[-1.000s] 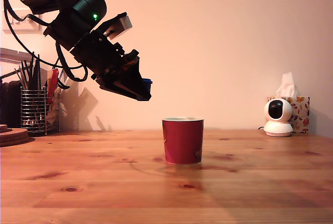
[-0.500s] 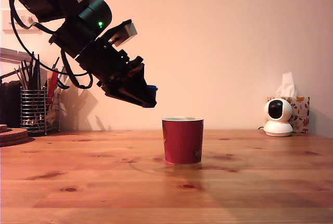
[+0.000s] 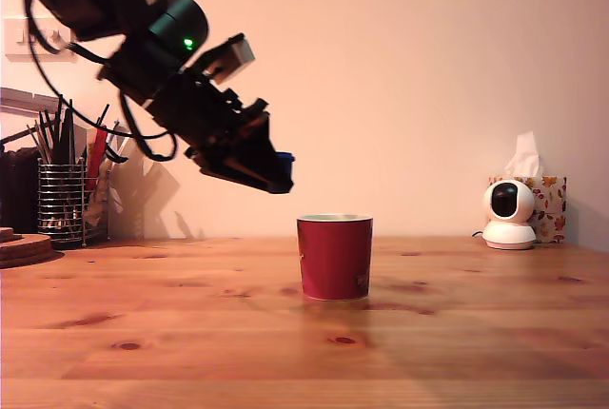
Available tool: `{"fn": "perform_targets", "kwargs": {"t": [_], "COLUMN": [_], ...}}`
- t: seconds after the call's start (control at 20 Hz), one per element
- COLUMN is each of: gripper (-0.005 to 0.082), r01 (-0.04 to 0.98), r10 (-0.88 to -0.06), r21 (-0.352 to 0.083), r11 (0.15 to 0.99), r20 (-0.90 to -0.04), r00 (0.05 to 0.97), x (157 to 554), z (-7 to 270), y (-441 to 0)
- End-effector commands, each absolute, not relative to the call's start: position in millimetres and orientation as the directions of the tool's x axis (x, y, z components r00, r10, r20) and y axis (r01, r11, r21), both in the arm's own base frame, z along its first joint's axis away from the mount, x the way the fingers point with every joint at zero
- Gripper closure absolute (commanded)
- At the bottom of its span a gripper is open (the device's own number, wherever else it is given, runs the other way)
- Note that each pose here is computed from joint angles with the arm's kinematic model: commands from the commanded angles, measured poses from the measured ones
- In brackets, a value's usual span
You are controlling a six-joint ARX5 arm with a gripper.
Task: Pick up the coffee capsules on the table and drop them inside the coffee cup
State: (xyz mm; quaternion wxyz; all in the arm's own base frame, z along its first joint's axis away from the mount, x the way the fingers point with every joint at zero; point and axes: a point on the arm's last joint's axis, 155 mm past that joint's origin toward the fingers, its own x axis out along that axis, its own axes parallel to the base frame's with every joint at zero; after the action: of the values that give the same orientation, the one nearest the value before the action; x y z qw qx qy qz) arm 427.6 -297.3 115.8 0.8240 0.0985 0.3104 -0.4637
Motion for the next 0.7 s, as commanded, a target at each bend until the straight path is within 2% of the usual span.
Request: {"fn": "perform_targets", "kwargs": {"t": [0.0, 0.35, 0.5, 0.65], "gripper": [0.0591, 0.0591, 0.0591, 0.0591], "r01": [0.831, 0.829, 0.838, 0.847], "r10": [-0.711, -0.71, -0.726, -0.734], "r21": [-0.133, -0.142, -0.181, -0.183], "r11": [0.54, 0.54, 0.515, 0.499], "r20": [-0.601, -0.607, -0.612, -0.609], "r00": [0.365, 0.358, 0.314, 0.301], "x": [430.4, 436.6, 429.0, 425.7], "z": [110.6, 105.9, 97.2, 97.9], "y": [-306.7, -310.6, -320.9, -328.9]}}
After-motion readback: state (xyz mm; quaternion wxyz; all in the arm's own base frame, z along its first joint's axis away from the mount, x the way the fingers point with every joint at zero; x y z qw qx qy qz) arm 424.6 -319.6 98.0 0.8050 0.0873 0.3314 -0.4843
